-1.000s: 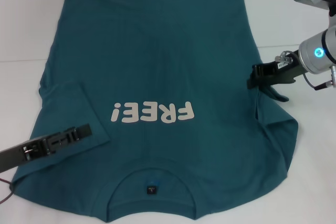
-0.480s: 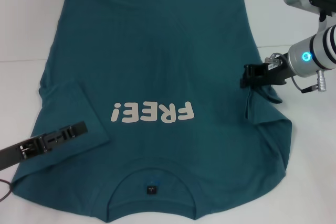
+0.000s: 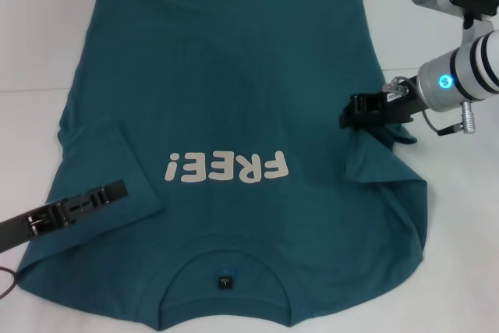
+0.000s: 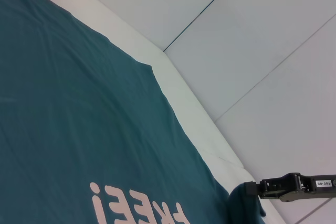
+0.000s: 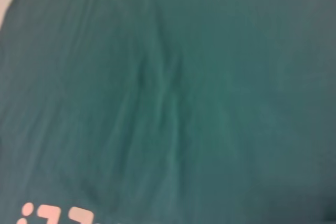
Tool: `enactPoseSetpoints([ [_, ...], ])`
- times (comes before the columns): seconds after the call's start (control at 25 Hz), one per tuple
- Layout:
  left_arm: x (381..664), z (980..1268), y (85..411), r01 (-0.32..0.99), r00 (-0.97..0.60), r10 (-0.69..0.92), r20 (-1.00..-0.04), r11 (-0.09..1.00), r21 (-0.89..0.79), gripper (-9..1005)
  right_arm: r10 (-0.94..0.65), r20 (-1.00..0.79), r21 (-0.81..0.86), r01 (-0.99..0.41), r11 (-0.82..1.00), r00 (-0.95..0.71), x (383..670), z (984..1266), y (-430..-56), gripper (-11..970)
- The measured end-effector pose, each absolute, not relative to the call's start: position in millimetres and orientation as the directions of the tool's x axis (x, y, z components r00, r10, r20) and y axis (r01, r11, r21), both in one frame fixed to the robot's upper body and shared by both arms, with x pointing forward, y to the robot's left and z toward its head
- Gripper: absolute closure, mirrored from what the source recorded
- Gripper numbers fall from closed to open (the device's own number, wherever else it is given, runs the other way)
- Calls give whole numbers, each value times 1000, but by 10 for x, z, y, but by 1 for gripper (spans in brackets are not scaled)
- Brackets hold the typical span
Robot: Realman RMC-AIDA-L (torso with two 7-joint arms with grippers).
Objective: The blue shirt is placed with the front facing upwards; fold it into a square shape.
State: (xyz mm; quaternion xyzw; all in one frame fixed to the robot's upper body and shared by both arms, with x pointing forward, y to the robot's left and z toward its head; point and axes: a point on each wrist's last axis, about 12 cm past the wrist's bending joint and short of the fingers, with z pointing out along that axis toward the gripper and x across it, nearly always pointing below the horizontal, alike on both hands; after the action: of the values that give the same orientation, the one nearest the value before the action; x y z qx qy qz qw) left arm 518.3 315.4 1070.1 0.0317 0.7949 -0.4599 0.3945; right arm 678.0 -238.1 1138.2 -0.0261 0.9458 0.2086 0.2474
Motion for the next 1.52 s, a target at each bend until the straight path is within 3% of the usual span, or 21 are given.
enactPoseSetpoints([
  [0.08,5183,10701,3154,413,-687,-312,-656,575,-706,274,33,-487,379,-177,908,-873,6782,11384,-2353,898],
  [0.52,5183,10701,3155,413,-687,-313,-656,575,-706,274,45,-506,394,-185,900,-861,6815,11423,-2334,461],
  [0.64,5184,10701,3155,413,-687,-313,-656,575,-706,274,33,-504,394,-195,898,-863,6821,11446,-2312,214],
  [1.12,5174,10694,3163,409,-687,-315,-655,577,-707,275,-122,-467,391,-328,860,-876,6797,11652,-2101,180],
  [1.52,5161,10685,3169,405,-688,-318,-653,578,-709,275,-152,-414,353,-312,882,-898,6769,11737,-2128,181],
])
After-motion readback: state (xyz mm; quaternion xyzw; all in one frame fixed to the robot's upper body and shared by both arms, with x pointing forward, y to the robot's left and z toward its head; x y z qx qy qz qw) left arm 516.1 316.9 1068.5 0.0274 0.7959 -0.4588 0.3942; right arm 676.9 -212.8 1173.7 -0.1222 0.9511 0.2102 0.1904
